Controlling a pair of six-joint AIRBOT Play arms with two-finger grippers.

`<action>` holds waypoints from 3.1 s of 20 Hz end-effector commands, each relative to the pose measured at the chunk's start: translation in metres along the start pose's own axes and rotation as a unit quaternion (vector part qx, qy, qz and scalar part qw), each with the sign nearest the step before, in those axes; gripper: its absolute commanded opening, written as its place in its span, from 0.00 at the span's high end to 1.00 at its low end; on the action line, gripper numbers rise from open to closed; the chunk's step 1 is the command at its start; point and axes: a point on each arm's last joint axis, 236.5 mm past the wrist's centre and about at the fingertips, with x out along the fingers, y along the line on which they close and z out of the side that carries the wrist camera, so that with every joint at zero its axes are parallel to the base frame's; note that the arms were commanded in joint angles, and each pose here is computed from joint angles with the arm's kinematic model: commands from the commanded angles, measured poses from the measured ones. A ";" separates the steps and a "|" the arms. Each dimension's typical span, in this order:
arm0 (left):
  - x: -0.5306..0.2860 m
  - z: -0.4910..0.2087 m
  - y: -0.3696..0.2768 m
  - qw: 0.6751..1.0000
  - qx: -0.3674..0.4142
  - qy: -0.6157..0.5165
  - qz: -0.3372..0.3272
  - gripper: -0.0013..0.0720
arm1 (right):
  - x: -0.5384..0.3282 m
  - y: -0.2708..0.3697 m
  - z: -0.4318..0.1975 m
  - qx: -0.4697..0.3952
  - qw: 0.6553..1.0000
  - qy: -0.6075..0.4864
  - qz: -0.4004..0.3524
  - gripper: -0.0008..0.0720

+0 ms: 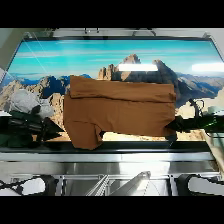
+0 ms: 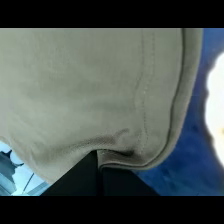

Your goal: Fold the shirts.

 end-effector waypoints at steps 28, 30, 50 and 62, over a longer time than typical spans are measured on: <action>-0.070 -0.006 -0.099 0.985 0.166 -0.047 -0.011 0.96 | -0.102 0.060 0.046 0.045 0.978 -0.102 0.178 0.96; -0.077 0.014 -0.112 0.980 0.193 -0.051 -0.001 0.96 | -0.107 0.074 0.072 0.027 0.971 -0.144 0.187 0.96; -0.030 0.251 -0.154 0.964 0.252 -0.081 -0.029 0.96 | -0.005 0.023 0.183 -0.031 0.978 -0.206 0.004 0.95; -0.126 0.226 -0.201 0.946 0.262 -0.150 -0.113 0.91 | -0.018 -0.013 0.159 0.002 0.993 -0.113 -0.035 0.07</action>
